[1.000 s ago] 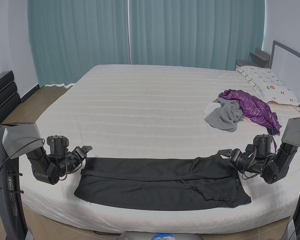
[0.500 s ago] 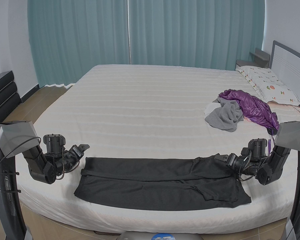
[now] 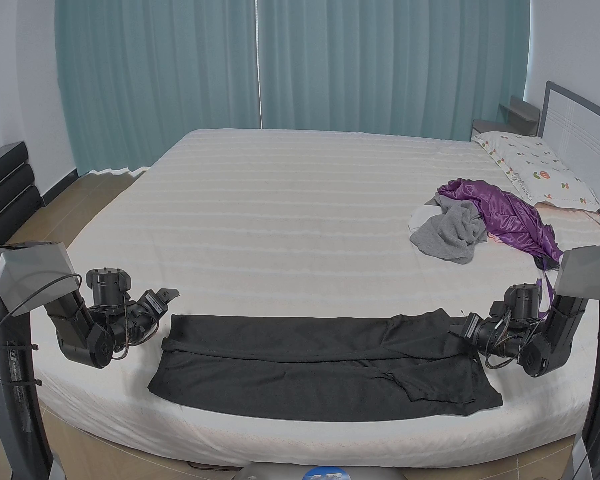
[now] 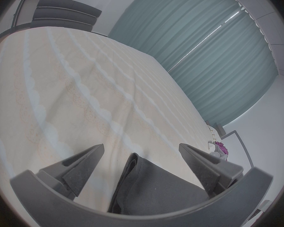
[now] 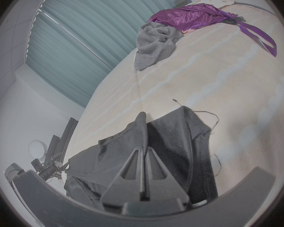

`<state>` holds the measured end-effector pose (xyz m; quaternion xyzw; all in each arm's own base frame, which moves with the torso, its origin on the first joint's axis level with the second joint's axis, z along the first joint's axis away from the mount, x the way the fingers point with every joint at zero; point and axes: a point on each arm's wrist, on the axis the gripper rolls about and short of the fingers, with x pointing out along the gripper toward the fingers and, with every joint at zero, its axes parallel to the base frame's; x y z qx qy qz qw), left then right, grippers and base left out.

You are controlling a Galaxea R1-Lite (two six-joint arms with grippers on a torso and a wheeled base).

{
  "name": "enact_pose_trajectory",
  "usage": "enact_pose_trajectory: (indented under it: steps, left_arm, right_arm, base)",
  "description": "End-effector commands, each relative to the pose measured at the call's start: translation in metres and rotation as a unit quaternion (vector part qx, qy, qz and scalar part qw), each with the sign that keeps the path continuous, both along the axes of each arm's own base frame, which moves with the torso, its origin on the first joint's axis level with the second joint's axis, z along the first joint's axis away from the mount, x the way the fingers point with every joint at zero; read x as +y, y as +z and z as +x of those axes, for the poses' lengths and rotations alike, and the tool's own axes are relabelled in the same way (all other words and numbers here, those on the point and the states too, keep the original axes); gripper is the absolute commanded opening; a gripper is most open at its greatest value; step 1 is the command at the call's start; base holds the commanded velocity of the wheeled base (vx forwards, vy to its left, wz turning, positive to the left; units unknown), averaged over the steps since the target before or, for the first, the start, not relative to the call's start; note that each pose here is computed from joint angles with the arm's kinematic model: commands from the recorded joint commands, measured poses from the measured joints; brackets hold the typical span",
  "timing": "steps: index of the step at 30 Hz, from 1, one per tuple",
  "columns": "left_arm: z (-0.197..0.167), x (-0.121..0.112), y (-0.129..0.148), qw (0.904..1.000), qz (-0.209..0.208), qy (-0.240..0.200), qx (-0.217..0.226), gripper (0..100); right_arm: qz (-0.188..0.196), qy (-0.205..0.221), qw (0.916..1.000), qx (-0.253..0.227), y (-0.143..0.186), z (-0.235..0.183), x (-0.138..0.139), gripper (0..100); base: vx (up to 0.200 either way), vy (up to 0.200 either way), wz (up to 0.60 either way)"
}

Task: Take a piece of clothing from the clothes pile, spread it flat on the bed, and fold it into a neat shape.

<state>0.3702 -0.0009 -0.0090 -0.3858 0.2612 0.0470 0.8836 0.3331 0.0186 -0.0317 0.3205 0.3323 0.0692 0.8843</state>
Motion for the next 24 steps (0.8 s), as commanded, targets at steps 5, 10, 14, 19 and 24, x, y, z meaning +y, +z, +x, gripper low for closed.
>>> enact_pose_trajectory:
  steps: [5, 10, 14, 19, 24]
  left_arm:
    - [-0.001, -0.001, 0.000, 1.0000, 0.001, -0.001, 0.000, 100]
    - [-0.002, -0.002, 0.003, 1.0000, 0.005, -0.001, -0.003, 100]
    - [-0.015, -0.002, 0.017, 1.0000, 0.004, -0.002, -0.006, 100]
    - [-0.032, -0.006, 0.030, 0.9999, 0.001, -0.008, -0.007, 100]
    - [-0.049, -0.015, 0.029, 0.9998, 0.000, -0.018, 0.013, 100]
  right_arm:
    - [-0.001, -0.002, 0.9999, 0.014, -0.002, -0.010, -0.003, 100]
    - [0.002, -0.003, 0.9999, 0.010, -0.001, -0.007, -0.003, 100]
    - [0.012, -0.011, 0.9998, -0.011, 0.011, -0.017, -0.004, 100]
    - [0.029, -0.029, 0.9982, -0.043, 0.033, -0.041, -0.008, 100]
    - [0.037, -0.069, 0.9958, -0.048, 0.047, -0.066, -0.024, 100]
  base:
    - [0.000, 0.000, 0.00]
    - [0.000, 0.000, 0.00]
    - [0.000, 0.000, 0.00]
    - [0.000, 0.000, 0.00]
    - [0.000, 0.000, 0.00]
